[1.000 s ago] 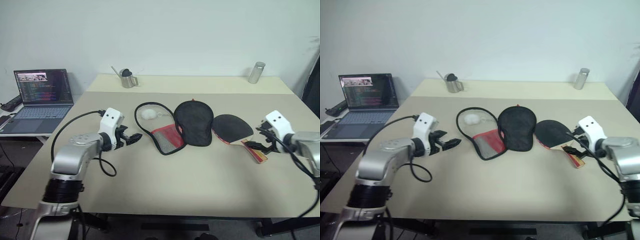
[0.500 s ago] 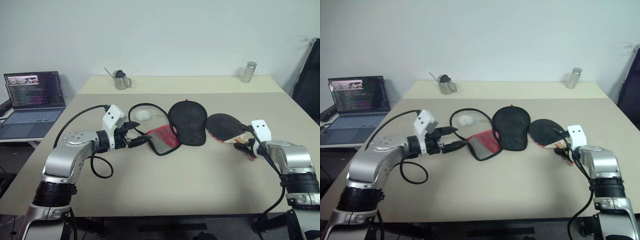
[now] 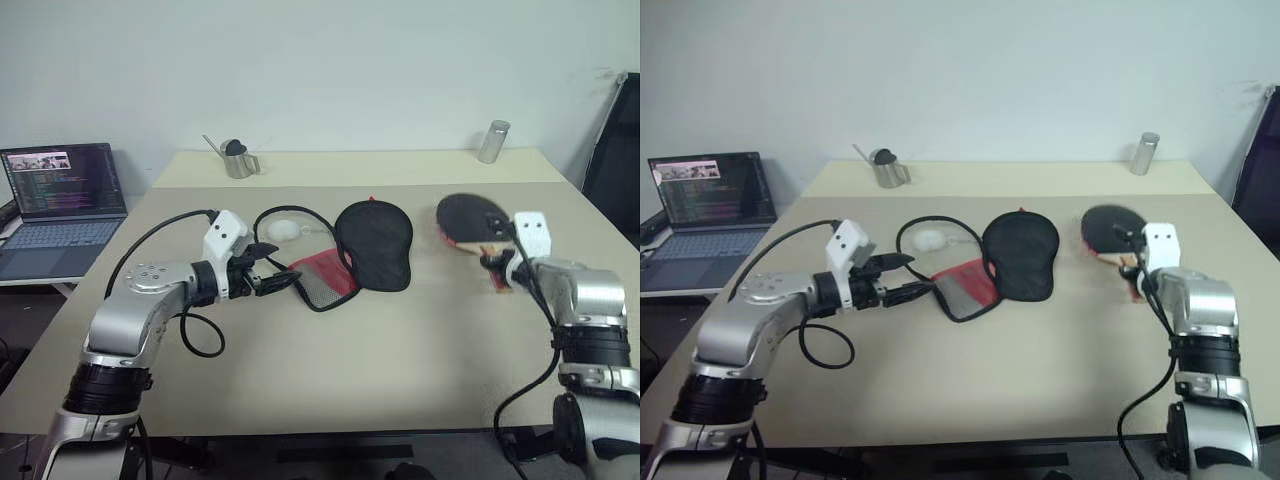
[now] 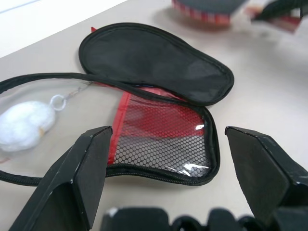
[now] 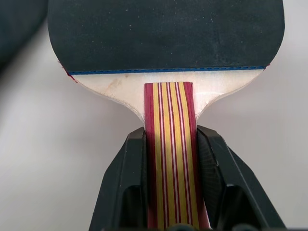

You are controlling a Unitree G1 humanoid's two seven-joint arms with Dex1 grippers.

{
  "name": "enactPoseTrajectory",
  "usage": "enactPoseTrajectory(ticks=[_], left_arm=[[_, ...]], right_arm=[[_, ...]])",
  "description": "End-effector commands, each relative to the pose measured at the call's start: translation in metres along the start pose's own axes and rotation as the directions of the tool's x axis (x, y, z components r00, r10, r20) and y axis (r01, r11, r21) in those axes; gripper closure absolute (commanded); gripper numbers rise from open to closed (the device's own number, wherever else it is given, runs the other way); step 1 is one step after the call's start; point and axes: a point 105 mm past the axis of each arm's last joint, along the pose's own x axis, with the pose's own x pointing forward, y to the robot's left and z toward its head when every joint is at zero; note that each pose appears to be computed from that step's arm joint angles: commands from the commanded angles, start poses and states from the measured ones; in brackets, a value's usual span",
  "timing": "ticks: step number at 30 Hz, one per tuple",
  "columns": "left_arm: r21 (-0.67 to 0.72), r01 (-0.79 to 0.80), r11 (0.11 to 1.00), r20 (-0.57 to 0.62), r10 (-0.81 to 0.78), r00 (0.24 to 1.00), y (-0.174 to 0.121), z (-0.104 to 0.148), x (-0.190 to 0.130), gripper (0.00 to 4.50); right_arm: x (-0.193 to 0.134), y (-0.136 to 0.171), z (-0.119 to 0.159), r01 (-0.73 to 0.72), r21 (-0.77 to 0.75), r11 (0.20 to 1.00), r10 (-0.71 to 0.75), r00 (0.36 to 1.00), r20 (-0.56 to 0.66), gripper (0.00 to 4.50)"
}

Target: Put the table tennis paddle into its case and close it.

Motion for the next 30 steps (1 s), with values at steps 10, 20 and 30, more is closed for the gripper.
enactPoseTrajectory(ticks=[10, 20, 30], left_arm=[[0.042, -0.041, 0.998, 0.043, 0.039, 0.998, 0.004, 0.013, 0.003, 0.38], [0.033, -0.049, 0.998, 0.038, 0.048, 0.998, -0.007, 0.01, -0.001, 0.38], [0.034, -0.072, 0.997, 0.013, 0.072, 0.997, -0.012, 0.007, -0.01, 0.38]], right_arm=[[0.02, 0.153, 0.108, -0.243, 0.155, 0.957, 0.183, 0.928, 0.325, 3.45], [0.063, 0.196, 0.025, -0.195, 0.15, 0.969, 0.173, 0.974, 0.147, 3.45], [0.068, 0.2, 0.01, -0.193, 0.136, 0.972, 0.18, 0.978, 0.105, 3.45]])
